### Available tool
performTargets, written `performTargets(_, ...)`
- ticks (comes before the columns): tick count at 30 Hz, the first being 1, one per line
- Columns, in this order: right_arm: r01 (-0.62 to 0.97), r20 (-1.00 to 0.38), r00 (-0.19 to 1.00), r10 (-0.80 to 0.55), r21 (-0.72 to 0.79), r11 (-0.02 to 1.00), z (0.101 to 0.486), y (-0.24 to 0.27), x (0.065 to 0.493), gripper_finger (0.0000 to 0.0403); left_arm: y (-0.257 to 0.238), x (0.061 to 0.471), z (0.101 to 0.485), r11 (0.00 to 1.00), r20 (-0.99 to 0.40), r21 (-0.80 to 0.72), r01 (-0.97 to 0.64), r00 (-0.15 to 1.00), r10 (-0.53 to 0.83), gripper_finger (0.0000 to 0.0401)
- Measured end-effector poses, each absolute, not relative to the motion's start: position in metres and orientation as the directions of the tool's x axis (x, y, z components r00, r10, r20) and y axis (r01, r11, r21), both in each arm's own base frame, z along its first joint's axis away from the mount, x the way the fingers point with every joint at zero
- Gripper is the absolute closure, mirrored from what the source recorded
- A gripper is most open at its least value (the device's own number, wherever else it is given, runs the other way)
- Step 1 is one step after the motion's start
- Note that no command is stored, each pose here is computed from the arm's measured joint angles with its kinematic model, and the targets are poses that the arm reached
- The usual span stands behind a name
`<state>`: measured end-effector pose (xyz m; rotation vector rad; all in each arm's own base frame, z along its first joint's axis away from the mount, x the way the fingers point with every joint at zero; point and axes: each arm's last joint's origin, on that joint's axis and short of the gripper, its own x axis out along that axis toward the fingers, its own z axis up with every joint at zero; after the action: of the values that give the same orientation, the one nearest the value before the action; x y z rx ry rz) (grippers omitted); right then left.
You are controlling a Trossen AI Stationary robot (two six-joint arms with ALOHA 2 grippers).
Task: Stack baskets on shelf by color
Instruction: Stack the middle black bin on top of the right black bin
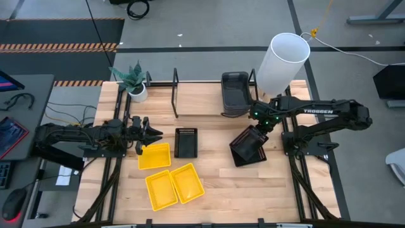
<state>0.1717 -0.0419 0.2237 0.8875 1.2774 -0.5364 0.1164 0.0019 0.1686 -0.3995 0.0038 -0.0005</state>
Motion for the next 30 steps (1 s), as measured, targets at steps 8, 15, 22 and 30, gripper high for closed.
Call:
performTargets(8,0.797,-0.961,0.247,0.122,0.273,0.539,0.222,-0.043,0.172,0.0393,0.002,0.116,0.169,0.921,-0.004,-0.389,0.0,1.0,-0.001,0.0284)
performTargets(15,0.79,-0.955,0.257,0.146,0.295,0.537,0.223,-0.041,0.172,0.0393,0.002,0.116,0.169,0.921,-0.004,-0.389,-0.001,1.0,-0.001,0.0284)
performTargets(22,0.789,-0.945,0.294,0.143,0.325,0.521,0.229,-0.041,0.166,0.0393,0.002,0.116,0.169,0.921,-0.004,-0.389,0.0,1.0,-0.001,0.0284)
performTargets(30,0.798,-0.937,0.321,0.141,0.348,0.493,0.233,-0.04,0.163,0.0392,0.002,0.116,0.169,0.921,-0.004,-0.389,-0.001,1.0,-0.001,0.0284)
